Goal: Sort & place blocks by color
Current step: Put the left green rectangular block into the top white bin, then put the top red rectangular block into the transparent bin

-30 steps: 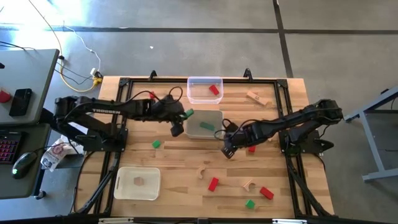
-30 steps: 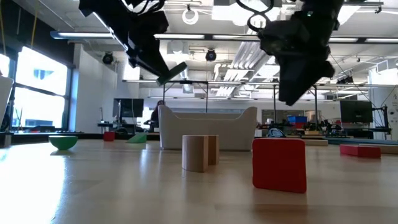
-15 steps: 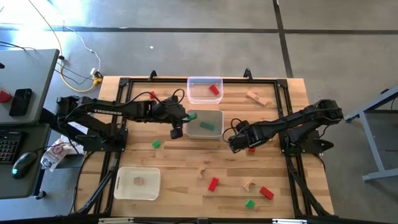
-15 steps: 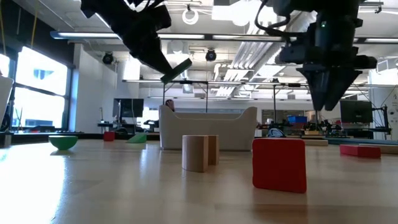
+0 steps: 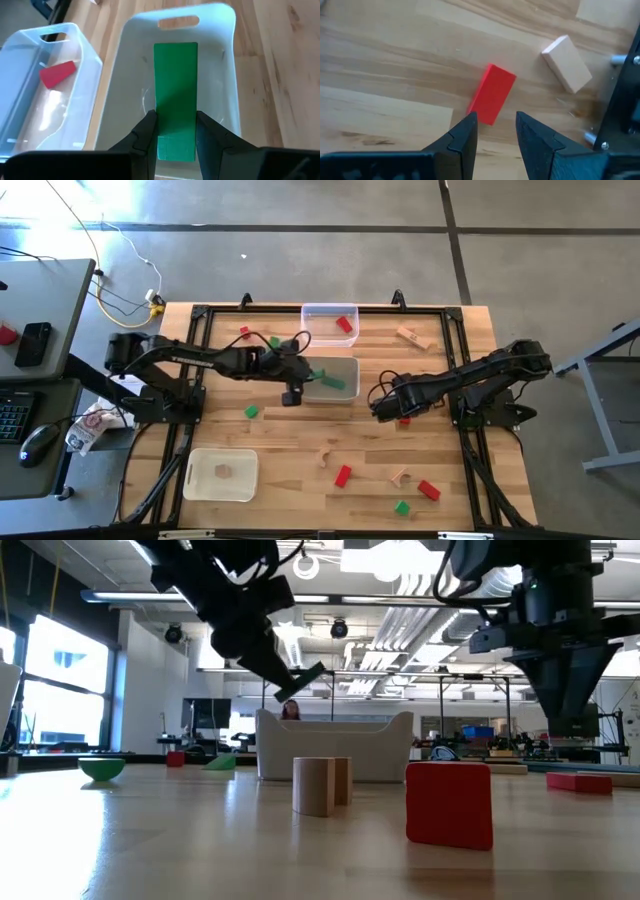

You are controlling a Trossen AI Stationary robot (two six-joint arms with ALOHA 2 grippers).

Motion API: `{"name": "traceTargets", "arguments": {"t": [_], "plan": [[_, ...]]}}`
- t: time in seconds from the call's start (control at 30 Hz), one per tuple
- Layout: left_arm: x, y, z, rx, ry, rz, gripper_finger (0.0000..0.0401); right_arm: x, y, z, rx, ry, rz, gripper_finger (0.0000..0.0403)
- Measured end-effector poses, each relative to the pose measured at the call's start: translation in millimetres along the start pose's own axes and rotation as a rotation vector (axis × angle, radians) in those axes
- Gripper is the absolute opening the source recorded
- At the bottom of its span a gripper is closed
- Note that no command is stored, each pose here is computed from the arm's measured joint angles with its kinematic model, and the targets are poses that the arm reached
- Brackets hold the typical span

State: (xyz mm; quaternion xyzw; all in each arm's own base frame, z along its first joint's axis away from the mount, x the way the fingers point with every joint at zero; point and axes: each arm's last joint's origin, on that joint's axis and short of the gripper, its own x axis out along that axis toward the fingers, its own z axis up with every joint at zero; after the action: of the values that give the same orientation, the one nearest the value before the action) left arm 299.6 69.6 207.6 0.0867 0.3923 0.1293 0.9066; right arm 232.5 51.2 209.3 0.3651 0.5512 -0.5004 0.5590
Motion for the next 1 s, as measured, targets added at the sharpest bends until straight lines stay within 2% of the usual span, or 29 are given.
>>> {"name": "traceTargets", "arguments": {"t": [0.3, 0.47, 0.77, 1.0], "plan": [[15, -3, -5, 0.011, 0.029, -0.006, 0.0085, 0, 0, -1, 0.009, 0.024, 0.001, 0.0121], [14, -3, -4, 0.010, 0.019, -0.003, 0.0119, 0, 1, -4, -0.004, 0.022, 0.010, 0.0121], [14, -3, -2, 0.006, -0.003, 0.003, 0.0186, -3, -1, -26, 0.000, -0.014, 0.013, 0.0121], [14, -2, 1, 0.002, -0.024, 0.017, 0.0207, -4, -4, -35, 0.030, -0.045, 0.001, 0.0121]]}}
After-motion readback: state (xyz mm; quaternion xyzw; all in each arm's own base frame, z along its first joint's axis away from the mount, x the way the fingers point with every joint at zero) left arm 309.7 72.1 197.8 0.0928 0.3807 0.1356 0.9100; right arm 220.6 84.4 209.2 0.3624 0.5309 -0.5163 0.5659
